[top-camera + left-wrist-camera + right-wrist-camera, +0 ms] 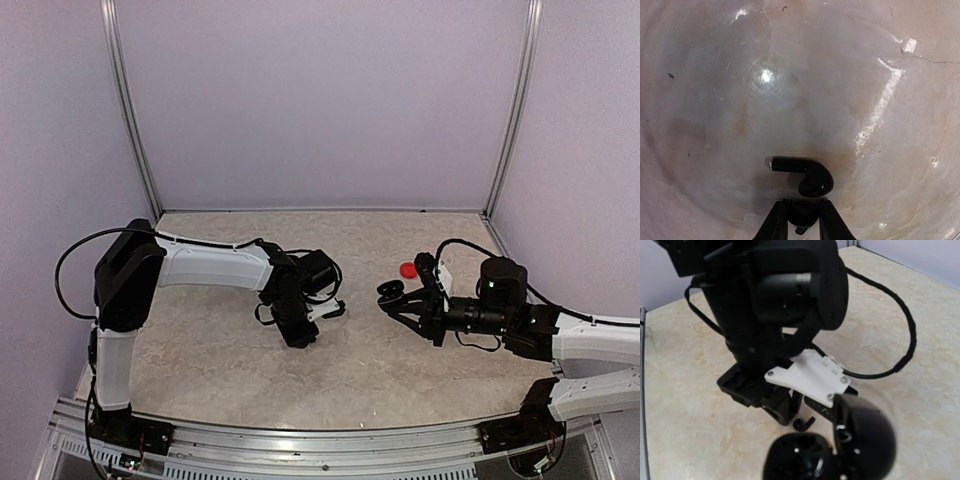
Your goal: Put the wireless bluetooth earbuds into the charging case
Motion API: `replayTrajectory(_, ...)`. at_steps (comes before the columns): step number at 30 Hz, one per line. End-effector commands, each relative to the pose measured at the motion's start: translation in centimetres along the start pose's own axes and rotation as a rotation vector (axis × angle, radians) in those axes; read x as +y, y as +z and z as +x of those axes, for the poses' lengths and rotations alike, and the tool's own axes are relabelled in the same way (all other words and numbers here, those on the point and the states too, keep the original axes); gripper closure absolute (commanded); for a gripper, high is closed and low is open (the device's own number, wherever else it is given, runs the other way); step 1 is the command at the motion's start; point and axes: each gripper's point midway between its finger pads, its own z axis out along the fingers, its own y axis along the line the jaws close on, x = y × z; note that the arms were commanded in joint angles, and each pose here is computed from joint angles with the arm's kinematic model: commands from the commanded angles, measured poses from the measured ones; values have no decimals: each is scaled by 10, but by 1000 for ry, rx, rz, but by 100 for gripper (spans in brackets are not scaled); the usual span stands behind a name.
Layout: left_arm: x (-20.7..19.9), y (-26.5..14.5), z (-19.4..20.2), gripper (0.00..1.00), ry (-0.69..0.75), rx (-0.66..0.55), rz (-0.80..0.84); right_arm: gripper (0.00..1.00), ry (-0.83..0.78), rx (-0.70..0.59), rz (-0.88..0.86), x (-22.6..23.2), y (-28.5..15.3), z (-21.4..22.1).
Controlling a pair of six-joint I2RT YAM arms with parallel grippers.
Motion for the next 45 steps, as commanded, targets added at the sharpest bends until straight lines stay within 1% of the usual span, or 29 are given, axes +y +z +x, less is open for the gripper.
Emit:
replayTrajectory(1, -10, 7, 11, 79, -24, 31, 65, 100, 7, -12, 19, -4, -4, -2)
replayTrajectory(4, -21, 2, 25, 82, -48, 53, 84, 100, 7, -17, 16, -3, -5, -3)
replayTrajectory(8, -46, -2, 55, 83, -78, 112, 111, 100, 12, -16, 9, -2, -5, -3)
replayTrajectory(11, -59, -6, 75, 83, -138, 145, 127, 100, 13, -19, 2, -1, -5, -3)
replayTrajectory(15, -72, -8, 94, 82, -227, 185, 130, 100, 17, -21, -8, 1, -5, -2)
replayTrajectory(18, -78, -7, 104, 77, -250, 228, 123, 100, 14, -21, -9, 1, -4, -3)
replayTrajectory(23, -78, -6, 99, 68, -232, 252, 103, 100, 14, -23, -9, 1, -5, -4)
replayTrajectory(26, -78, -4, 94, 66, -211, 267, 88, 100, 14, -22, -6, 1, -6, -3)
replayTrajectory(33, -73, 4, 97, 74, -169, 325, 41, 100, 12, -21, 5, 0, -8, -2)
replayTrajectory(38, -72, 6, 98, 75, -152, 345, 24, 100, 13, -20, 8, -1, -7, -1)
replayTrajectory(41, -74, 4, 93, 78, -141, 331, 27, 100, 14, -22, 8, -1, -7, -3)
replayTrajectory(43, -72, 1, 87, 80, -143, 300, 28, 100, 12, -22, 10, -1, -8, -2)
replayTrajectory(45, -70, -7, 74, 81, -152, 231, 34, 100, 9, -28, 8, 0, -8, -3)
